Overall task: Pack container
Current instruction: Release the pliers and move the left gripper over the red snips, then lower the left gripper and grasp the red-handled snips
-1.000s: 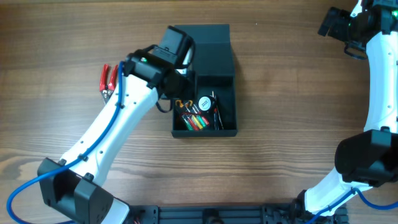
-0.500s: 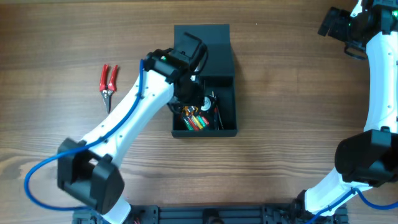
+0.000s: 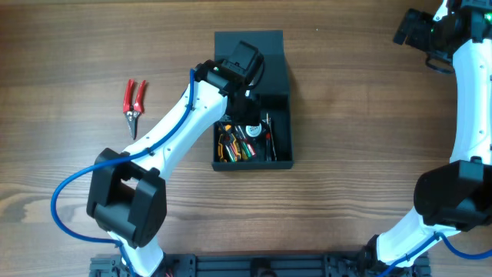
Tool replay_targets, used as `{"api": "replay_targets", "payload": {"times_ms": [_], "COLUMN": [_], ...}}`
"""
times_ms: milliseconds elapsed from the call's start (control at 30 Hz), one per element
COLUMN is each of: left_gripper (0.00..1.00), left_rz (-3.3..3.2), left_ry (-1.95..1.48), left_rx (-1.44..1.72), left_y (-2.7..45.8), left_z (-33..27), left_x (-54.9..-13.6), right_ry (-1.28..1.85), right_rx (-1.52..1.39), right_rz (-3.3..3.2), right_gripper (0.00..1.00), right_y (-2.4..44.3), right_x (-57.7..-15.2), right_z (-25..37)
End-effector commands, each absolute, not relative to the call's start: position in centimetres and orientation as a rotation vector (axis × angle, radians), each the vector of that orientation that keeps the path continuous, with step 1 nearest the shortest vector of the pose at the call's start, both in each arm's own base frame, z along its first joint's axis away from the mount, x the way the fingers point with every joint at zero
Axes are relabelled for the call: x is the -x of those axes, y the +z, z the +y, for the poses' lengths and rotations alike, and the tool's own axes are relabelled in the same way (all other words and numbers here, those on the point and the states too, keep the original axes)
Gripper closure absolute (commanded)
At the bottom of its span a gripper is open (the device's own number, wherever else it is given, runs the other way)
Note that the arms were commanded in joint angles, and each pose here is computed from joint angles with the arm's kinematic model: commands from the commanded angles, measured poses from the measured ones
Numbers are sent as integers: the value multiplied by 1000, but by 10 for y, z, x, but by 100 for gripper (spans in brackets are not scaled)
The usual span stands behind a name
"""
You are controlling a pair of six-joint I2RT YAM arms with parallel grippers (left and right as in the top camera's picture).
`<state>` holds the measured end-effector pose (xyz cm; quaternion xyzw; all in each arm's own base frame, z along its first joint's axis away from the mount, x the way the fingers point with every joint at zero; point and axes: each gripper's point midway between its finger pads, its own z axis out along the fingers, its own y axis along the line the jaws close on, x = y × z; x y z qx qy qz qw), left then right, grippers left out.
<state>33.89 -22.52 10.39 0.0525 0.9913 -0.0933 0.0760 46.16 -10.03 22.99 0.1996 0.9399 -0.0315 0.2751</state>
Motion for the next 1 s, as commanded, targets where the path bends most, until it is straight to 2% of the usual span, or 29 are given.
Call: {"api": "replay_targets", "payload": {"times_ms": [0, 100, 133, 200, 267, 367, 500, 867, 967], "left_gripper": [46, 43, 39, 32, 21, 7, 0, 0, 0], "left_rz": [2826, 2776, 2794, 2826, 2820, 2823, 2858, 3000, 3016], "left_ry": [-302, -95, 18, 73, 105, 158, 185, 59, 41], "left_rx": [-150, 58, 172, 282, 411, 438, 400, -28, -27], "left_y": [156, 174, 171, 168, 167, 166, 151, 57, 38], "left_z": [-209, -136, -92, -45, 0, 54, 76, 62, 64], "left_x": [-355, -373, -376, -375, -376, -373, -372, -400, -405], "right_ry": [-81, -81, -81, -80, -81, -80, -80, -81, -80], "right_rx": [-510, -510, -510, -510, -510, -510, -510, -510, -510], "right_rz": [2503, 2503, 2503, 2503, 2503, 2503, 2503, 2503, 2503], "right_gripper": [0, 0, 0, 0, 0, 0, 0, 0, 0], "right_y": [241, 241, 241, 241, 241, 241, 241, 241, 241], "right_x": [-464, -464, -464, -464, -464, -464, -464, -464, -464], "right_z": [-98, -98, -98, -98, -98, -98, -98, -98, -98]}}
